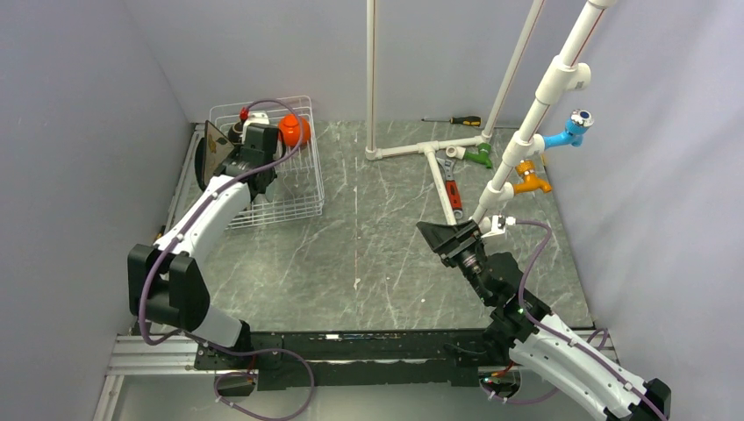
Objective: Load the mixed dishes into the dish rack
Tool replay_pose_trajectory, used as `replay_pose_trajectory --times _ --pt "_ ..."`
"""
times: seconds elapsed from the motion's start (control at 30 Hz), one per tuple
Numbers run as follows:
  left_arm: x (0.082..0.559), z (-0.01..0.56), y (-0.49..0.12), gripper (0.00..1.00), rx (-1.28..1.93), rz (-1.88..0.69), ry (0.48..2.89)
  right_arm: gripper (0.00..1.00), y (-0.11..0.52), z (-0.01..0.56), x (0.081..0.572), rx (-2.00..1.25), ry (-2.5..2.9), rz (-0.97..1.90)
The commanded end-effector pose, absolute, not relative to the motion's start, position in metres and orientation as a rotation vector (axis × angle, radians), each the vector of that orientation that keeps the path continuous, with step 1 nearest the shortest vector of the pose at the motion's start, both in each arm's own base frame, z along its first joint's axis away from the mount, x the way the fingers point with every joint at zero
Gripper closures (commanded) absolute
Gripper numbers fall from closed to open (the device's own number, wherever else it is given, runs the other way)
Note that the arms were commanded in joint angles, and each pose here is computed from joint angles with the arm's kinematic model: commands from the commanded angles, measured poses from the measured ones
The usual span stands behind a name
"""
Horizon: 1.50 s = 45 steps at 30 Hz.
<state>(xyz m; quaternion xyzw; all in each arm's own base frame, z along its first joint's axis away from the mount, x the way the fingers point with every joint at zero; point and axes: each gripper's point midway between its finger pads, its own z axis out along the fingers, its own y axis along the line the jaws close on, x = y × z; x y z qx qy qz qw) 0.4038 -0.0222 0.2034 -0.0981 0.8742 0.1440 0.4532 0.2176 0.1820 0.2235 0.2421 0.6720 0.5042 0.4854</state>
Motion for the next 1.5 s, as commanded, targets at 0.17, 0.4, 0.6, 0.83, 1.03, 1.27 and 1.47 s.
replay_pose_trajectory --times 0.17,0.4,0.6,0.83,1.03,1.27,1.47 --pt "0.436 0.237 -0.020 1.00 -0.334 0.267 2.048 0.24 0.180 0.226 0.219 0.593 1.620 1.226" --pt "0.442 0.217 -0.021 1.00 -0.323 0.288 2.112 0.24 0.180 0.228 0.218 0.590 1.617 1.227" --pt "0.446 0.205 -0.021 1.00 -0.329 0.302 2.141 0.24 0.180 0.228 0.218 0.588 1.617 1.226" --pt "0.447 0.196 -0.022 1.00 -0.343 0.318 2.177 0.24 0.177 0.228 0.217 0.592 1.613 1.217" --pt "0.449 0.193 -0.026 0.78 -0.336 0.285 2.191 0.24 0.174 0.231 0.216 0.589 1.606 1.210" --pt "0.449 0.193 -0.027 0.57 -0.342 0.266 2.200 0.24 0.174 0.233 0.215 0.585 1.609 1.207" --pt "0.447 0.201 -0.024 0.46 -0.353 0.263 2.180 0.24 0.174 0.236 0.215 0.581 1.608 1.204"
